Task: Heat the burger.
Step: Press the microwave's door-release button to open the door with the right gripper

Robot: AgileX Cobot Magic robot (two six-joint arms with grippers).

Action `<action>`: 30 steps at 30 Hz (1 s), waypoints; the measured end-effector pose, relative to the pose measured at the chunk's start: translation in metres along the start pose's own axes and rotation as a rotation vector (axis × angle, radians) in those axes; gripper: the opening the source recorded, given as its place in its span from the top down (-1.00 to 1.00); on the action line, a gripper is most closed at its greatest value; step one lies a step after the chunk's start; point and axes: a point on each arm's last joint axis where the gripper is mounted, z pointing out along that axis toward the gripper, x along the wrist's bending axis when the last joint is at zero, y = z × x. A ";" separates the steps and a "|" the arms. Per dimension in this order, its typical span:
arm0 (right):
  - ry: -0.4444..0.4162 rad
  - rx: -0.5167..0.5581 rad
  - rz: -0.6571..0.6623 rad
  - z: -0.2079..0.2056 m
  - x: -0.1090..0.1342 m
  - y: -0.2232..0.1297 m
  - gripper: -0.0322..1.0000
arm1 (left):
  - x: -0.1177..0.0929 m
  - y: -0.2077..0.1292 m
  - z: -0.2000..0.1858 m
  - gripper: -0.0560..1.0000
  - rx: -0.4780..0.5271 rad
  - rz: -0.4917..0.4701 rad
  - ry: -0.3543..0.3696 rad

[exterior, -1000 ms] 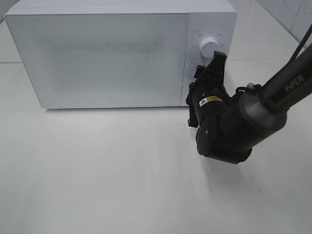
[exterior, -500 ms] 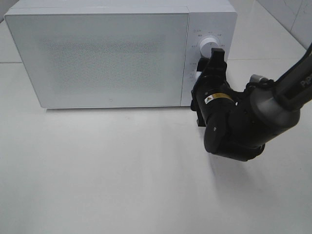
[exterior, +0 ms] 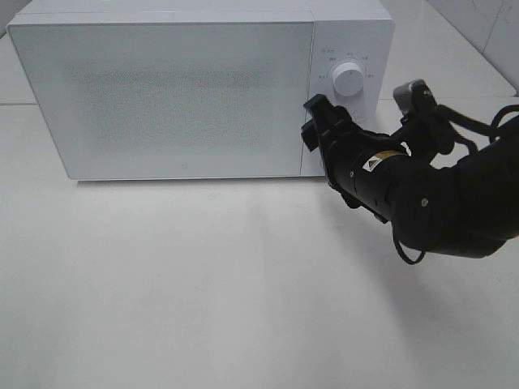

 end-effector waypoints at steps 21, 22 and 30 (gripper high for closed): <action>-0.109 0.515 -0.866 -0.041 0.018 0.043 -0.42 | 0.000 0.000 0.000 -0.98 0.000 0.000 0.000; -0.114 0.526 -0.884 -0.045 0.020 0.045 -0.42 | 0.000 0.000 0.000 -0.98 0.000 0.000 0.000; -0.131 0.576 -0.942 -0.083 0.030 0.059 -0.42 | 0.000 0.000 0.000 -0.98 0.000 0.000 0.000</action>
